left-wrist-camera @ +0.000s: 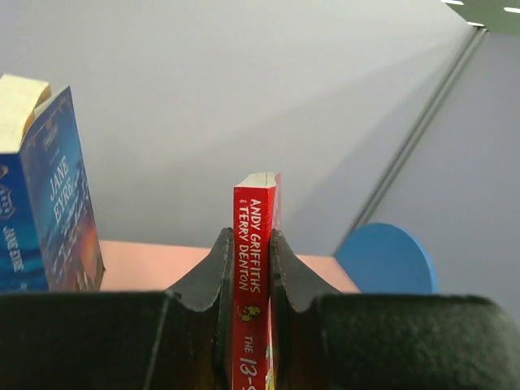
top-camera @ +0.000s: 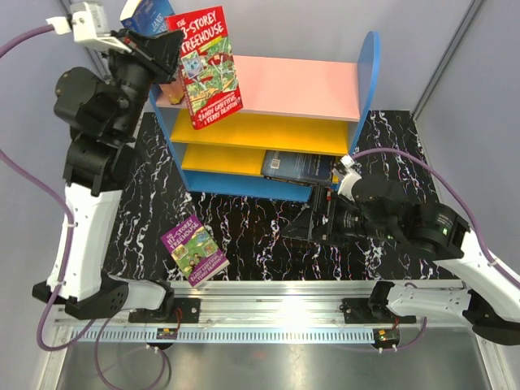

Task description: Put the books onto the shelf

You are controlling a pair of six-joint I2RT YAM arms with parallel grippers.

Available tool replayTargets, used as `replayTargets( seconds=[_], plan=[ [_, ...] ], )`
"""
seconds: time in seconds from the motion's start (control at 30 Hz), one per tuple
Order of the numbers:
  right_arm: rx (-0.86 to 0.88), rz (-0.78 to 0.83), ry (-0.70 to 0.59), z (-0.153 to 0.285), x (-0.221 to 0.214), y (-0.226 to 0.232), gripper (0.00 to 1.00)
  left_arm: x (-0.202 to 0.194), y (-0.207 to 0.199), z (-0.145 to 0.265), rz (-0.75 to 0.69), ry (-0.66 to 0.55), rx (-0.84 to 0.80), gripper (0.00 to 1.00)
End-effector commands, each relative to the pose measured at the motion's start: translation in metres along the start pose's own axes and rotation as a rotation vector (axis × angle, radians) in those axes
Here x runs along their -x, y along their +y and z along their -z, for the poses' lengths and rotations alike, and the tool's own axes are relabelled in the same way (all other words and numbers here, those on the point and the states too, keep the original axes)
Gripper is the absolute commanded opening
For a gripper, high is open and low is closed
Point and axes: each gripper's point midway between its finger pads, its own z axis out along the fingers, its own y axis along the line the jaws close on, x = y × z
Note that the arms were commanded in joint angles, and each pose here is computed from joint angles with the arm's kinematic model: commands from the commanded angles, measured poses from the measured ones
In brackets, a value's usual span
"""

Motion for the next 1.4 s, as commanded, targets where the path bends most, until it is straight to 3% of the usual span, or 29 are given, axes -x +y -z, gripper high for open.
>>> replayTargets(
  seconds=[0.0, 0.27, 0.5, 0.8, 1.17, 1.2, 1.3, 1.33, 1.37],
  plan=[
    [-0.077, -0.07, -0.046, 0.004, 0.003, -0.02, 1.0, 0.054, 0.003, -0.011, -0.123, -0.242, 0.112, 0.0],
    [-0.131, -0.152, -0.036, 0.002, -0.009, -0.042, 0.99, 0.07, 0.002, -0.015, -0.318, -0.428, 0.201, 0.0],
    [-0.114, -0.21, -0.049, -0.01, -0.011, -0.046, 0.98, 0.041, 0.028, -0.016, -0.443, -0.489, 0.268, 0.0],
    [-0.102, -0.262, -0.041, -0.03, -0.015, -0.05, 0.96, 0.026, 0.082, -0.017, -0.432, -0.53, 0.295, 0.0],
    [-0.08, -0.331, -0.074, -0.044, -0.015, -0.057, 0.95, 0.011, 0.092, -0.019, -0.418, -0.517, 0.299, 0.0],
    [-0.083, -0.332, -0.075, -0.045, -0.015, -0.057, 0.95, 0.008, 0.092, -0.021, -0.419, -0.503, 0.299, 0.01],
    [-0.085, -0.33, -0.075, -0.046, -0.014, -0.057, 0.94, -0.001, 0.095, -0.027, -0.415, -0.456, 0.3, 0.22],
    [-0.084, -0.33, -0.081, -0.046, -0.013, -0.056, 0.94, -0.002, 0.096, -0.028, -0.408, -0.447, 0.3, 0.3],
    [-0.081, -0.329, -0.082, -0.046, -0.012, -0.055, 0.94, -0.004, 0.097, -0.028, -0.409, -0.44, 0.305, 0.45]
  ],
)
